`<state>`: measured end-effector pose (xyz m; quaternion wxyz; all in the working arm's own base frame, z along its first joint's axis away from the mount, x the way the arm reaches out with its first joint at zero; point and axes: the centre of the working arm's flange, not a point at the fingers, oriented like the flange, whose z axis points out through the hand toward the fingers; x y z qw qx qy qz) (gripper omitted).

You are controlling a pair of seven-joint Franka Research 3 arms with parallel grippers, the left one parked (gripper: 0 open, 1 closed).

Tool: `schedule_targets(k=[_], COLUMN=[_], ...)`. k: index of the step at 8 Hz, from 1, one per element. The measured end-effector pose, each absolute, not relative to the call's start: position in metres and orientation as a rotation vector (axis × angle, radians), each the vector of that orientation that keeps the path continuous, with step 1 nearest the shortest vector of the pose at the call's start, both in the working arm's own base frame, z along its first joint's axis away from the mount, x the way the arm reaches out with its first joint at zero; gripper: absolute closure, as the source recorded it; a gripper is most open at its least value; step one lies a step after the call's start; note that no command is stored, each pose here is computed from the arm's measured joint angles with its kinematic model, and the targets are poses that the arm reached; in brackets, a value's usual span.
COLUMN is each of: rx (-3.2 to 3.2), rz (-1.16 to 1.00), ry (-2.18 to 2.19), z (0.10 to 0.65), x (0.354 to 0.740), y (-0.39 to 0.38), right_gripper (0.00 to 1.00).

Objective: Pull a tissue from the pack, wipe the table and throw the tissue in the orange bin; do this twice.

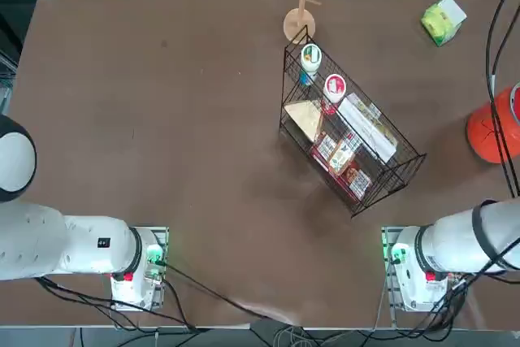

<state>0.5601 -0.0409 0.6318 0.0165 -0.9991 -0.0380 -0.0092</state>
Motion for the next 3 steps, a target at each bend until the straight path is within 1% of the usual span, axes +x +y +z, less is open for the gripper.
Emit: schedule_targets(k=[3], rx=[-3.098], rz=[-0.058], ry=[-0.075], z=[0.650], x=[0.532], y=[-0.025], right_gripper=[0.00])
